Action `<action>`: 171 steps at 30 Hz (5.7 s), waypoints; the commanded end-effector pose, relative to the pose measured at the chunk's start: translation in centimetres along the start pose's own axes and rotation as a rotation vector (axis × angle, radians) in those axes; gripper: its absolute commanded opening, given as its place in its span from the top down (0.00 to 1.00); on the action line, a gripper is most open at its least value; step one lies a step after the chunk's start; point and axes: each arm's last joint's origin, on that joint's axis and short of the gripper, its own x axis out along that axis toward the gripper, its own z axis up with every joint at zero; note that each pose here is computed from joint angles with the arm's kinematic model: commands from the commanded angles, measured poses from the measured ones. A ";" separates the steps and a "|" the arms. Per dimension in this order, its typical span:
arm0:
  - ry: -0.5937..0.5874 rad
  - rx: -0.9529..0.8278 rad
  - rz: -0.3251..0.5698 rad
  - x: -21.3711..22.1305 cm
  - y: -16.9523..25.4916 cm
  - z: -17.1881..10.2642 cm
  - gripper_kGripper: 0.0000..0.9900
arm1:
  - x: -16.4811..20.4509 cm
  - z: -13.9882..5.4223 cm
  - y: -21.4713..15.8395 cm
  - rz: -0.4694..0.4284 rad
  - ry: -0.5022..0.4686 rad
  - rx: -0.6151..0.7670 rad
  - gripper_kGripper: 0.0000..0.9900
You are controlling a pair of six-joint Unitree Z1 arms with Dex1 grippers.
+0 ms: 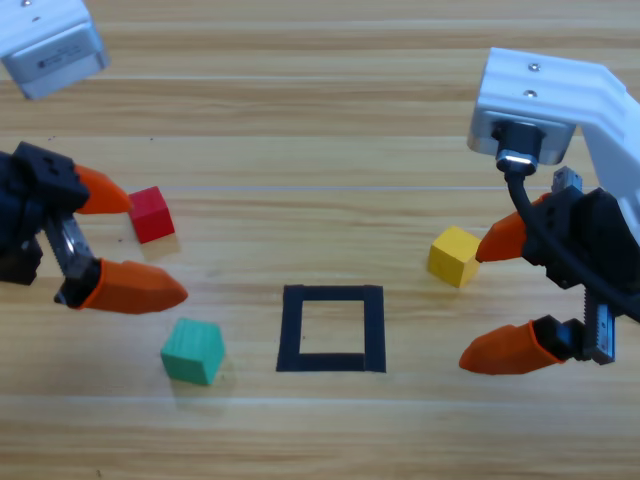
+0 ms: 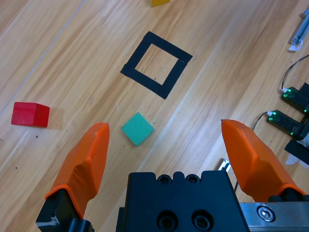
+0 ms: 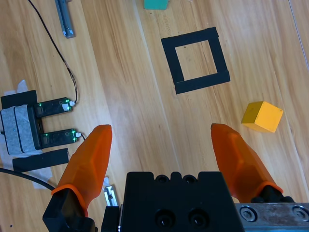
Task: Stack the blocks in the rectangular block: red at the bottom, yellow in the middle, green on top
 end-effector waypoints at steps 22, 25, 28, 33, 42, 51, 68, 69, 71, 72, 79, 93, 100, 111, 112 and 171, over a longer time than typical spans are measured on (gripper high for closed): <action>0.221 -0.727 0.318 10.6 6.0 7.3 0.05 | 3.6 -0.5 -6.2 -0.284 0.157 0.275 0.09; 0.305 -0.895 0.405 12.8 8.8 8.2 0.05 | 6.5 0.1 -8.6 -0.267 0.251 0.273 0.09; 0.357 -1.021 0.455 13.7 11.5 8.2 0.05 | 8.6 0.0 -11.0 -0.250 0.298 0.287 0.07; 0.446 -1.202 0.512 15.3 15.9 7.3 0.05 | 11.4 -0.8 -13.2 -0.253 0.359 0.295 0.04; 0.551 -1.326 0.558 18.7 19.9 6.4 0.05 | 15.3 -1.9 -15.5 -0.234 0.422 0.317 0.05; 0.591 -1.375 0.569 21.1 20.7 5.2 0.05 | 17.6 -2.5 -16.3 -0.206 0.453 0.302 0.18; 0.577 -1.420 0.569 23.9 22.8 2.3 0.05 | 18.0 -2.9 -16.4 -0.175 0.490 0.304 1.00; 0.574 -1.424 0.569 23.9 23.0 2.0 0.05 | 17.8 -3.0 -16.4 -0.180 0.491 0.312 1.00; 0.575 -1.434 0.565 23.9 23.2 1.4 0.05 | 17.3 -3.0 -16.3 -0.185 0.483 0.336 1.00; 0.575 -1.434 0.565 23.9 23.4 1.2 0.06 | 16.9 -2.9 -16.3 -0.190 0.477 0.344 1.00; 0.596 -1.421 0.563 24.1 23.2 0.1 0.19 | 13.0 -2.1 -15.3 -0.234 0.427 0.501 1.00; 0.550 -1.086 0.416 23.6 17.4 6.4 0.96 | 6.3 -2.4 -12.0 -0.272 0.351 0.871 1.00; 0.555 -0.761 0.232 24.3 8.4 10.3 0.96 | 6.9 -2.7 -11.2 -0.242 0.372 0.899 1.00; 0.600 -0.644 0.203 25.4 0.8 10.2 0.96 | 7.6 -3.0 -11.2 -0.218 0.394 0.902 1.00; 0.596 -0.664 0.221 25.4 0.5 10.2 0.96 | 7.6 -3.0 -11.2 -0.218 0.394 0.902 1.00; 0.644 -0.878 0.412 30.6 -2.7 8.7 0.95 | 7.5 -3.6 -10.9 -0.246 0.415 0.881 1.00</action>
